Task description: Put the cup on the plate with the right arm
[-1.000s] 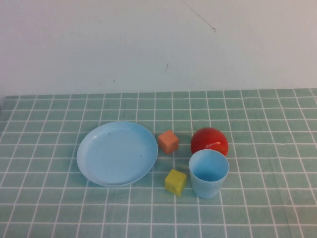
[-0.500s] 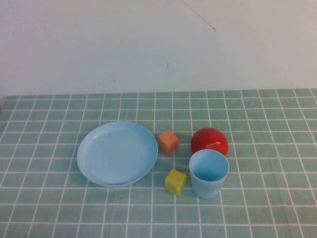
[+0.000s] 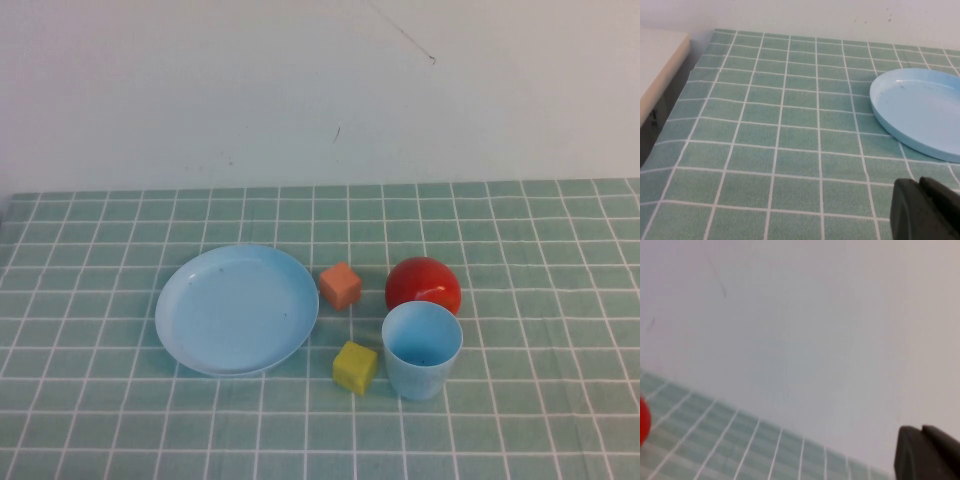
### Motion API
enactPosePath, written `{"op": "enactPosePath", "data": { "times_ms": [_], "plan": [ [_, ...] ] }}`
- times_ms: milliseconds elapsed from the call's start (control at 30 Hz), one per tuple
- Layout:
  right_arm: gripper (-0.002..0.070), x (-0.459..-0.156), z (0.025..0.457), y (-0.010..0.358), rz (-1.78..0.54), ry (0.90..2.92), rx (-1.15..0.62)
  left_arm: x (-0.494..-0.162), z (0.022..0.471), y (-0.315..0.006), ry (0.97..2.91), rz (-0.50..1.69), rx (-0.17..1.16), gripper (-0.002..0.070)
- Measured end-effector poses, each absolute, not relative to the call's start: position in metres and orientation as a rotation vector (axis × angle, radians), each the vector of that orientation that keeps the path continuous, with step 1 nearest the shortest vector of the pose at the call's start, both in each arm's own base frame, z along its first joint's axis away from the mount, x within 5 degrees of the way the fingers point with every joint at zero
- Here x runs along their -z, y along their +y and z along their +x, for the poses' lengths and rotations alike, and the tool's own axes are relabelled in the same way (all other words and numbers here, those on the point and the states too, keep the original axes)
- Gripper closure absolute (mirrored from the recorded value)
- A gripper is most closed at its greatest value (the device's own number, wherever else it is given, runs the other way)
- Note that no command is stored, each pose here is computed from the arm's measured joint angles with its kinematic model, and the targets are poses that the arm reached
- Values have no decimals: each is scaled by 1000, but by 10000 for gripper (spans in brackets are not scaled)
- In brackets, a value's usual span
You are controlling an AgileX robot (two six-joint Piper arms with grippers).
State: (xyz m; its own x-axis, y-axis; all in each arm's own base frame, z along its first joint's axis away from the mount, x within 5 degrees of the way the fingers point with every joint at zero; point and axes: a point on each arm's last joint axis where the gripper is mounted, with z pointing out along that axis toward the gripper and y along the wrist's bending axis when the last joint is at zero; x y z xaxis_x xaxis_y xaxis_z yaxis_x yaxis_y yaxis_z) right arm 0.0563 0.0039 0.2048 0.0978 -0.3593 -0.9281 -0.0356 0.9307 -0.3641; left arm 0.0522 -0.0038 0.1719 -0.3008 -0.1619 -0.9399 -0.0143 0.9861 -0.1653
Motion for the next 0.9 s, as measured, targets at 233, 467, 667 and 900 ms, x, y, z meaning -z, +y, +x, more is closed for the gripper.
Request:
{"op": "enactPosePath", "data": {
  "times_ms": [233, 467, 667, 900],
  "plan": [
    [678, -247, 41, 11, -282, 963, 212, -172, 52, -4, 1873, -128, 146, 678],
    [678, -313, 22, 5, -130, 960, 32, -172, 52, -4, 1873, -128, 146, 678],
    [678, -362, 34, -3, -70, 1454, 65, -172, 52, -4, 1873, -128, 146, 678],
    [678, -355, 90, -1, -337, 2086, 220, -172, 52, -4, 1873, -128, 146, 678]
  ]
}}
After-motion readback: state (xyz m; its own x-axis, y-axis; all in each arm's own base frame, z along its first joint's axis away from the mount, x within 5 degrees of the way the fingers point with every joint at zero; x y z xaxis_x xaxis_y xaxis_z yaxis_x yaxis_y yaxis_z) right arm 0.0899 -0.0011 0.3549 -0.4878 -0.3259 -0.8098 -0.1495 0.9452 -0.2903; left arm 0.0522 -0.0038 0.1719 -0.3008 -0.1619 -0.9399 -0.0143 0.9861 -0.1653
